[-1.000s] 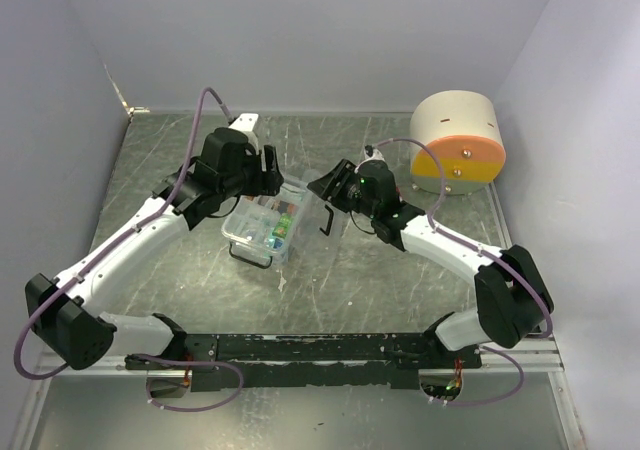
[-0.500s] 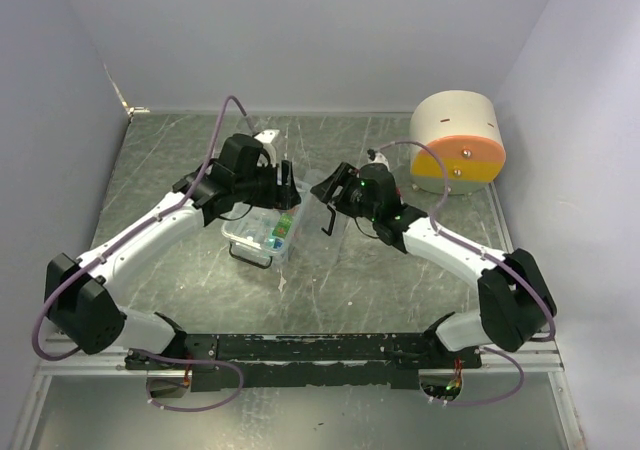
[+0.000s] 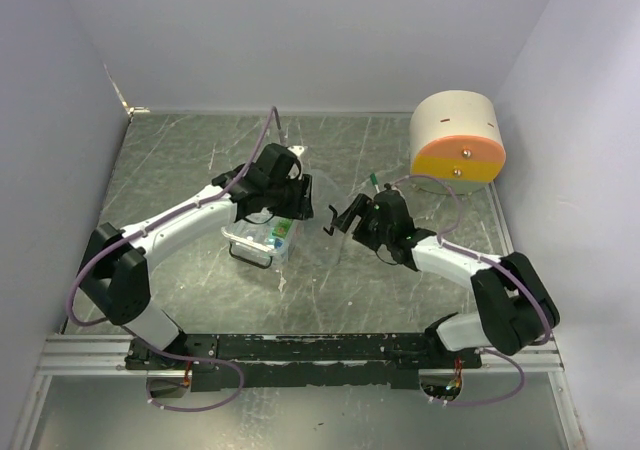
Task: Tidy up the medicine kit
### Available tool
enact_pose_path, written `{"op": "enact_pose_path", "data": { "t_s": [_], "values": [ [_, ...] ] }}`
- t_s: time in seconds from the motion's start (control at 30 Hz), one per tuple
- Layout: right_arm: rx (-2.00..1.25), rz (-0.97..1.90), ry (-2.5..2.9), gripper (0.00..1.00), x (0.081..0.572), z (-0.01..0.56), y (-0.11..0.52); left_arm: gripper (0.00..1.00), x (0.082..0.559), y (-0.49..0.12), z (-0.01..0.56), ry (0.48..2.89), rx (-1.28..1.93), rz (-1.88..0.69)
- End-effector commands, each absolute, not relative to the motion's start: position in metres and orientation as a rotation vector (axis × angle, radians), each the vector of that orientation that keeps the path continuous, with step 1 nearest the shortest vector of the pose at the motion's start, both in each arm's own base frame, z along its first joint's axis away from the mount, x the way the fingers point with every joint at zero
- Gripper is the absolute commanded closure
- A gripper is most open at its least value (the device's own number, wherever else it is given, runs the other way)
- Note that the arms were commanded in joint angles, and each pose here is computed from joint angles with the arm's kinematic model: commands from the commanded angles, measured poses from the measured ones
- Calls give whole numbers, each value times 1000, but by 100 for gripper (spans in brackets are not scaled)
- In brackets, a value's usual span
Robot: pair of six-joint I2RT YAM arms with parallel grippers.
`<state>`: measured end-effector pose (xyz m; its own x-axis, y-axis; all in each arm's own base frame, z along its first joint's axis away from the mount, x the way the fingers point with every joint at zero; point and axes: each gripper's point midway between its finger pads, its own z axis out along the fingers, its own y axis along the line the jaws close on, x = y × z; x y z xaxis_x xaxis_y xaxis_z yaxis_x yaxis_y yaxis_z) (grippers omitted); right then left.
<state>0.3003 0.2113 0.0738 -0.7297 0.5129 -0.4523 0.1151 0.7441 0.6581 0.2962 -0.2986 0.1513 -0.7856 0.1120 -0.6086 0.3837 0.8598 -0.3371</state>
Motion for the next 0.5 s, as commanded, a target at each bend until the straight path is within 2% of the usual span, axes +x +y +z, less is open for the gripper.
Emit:
{"op": "enact_pose_path", "data": {
  "t_s": [0.0, 0.37, 0.47],
  "values": [
    [458, 927, 2286, 23, 303, 70, 219, 44, 306, -306, 169, 2392, 327, -614],
    [460, 970, 2304, 25, 297, 57, 221, 59, 288, -330, 182, 2369, 379, -830],
    [466, 962, 2303, 25, 296, 56, 218, 60, 287, -332, 183, 2363, 376, -854]
  ]
}}
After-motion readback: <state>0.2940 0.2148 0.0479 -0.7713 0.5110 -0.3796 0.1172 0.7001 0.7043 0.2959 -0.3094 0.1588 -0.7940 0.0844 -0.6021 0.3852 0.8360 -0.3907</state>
